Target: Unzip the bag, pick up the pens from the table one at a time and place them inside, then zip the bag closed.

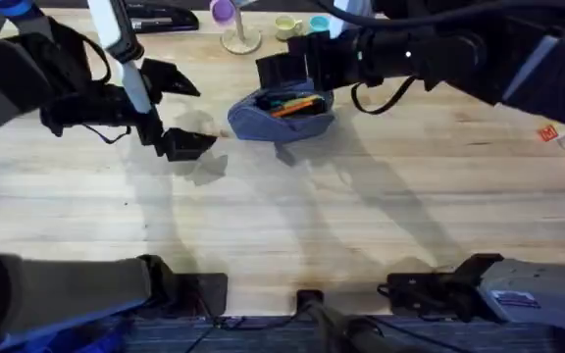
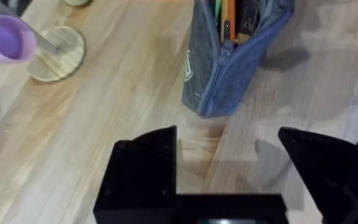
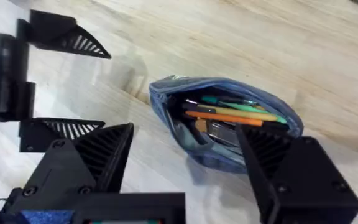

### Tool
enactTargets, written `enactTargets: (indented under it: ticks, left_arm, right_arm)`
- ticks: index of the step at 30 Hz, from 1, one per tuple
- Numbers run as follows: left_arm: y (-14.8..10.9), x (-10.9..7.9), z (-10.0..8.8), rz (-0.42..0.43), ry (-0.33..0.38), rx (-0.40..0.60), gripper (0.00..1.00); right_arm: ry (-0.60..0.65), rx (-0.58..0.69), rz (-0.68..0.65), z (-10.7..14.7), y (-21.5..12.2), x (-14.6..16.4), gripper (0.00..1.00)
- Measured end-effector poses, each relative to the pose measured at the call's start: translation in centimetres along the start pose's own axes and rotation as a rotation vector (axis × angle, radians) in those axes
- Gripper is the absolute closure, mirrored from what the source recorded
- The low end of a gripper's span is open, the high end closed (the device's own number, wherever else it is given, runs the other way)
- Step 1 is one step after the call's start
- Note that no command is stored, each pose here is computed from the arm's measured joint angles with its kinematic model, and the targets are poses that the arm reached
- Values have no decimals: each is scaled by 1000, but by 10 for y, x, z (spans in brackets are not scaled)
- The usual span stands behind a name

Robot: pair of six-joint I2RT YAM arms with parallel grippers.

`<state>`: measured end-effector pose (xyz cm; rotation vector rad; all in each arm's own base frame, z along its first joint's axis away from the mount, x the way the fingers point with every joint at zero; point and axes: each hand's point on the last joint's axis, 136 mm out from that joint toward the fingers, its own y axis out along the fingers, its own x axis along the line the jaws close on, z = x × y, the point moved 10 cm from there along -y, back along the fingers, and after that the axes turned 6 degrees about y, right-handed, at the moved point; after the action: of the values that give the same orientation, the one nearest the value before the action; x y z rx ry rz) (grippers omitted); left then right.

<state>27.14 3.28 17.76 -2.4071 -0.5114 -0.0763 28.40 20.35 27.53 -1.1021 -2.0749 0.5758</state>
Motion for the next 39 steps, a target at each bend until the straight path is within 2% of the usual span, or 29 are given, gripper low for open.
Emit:
enactTargets:
  ticks: [10,15,20,32,33,34,39]
  left_arm:
    - [6,7,30,8,-40,-132,8]
    - [13,7,40,30,-75,-163,8]
    - [14,7,41,32,-78,-170,8]
    - [14,7,40,32,-77,-174,8]
    - [14,7,40,32,-77,-174,8]
    - [14,7,40,32,-77,-174,8]
    - [14,7,40,32,-77,-174,8]
  right_arm:
    - [4,0,0,0,0,0,6]
    - [58,1,0,0,0,0,6]
    - [135,41,-33,4,5,1,5]
    - [249,187,-52,22,48,-7,6]
    - [251,186,-61,22,50,-6,6]
    - [257,203,-155,21,64,-2,6]
    - [271,246,-194,27,77,-2,6]
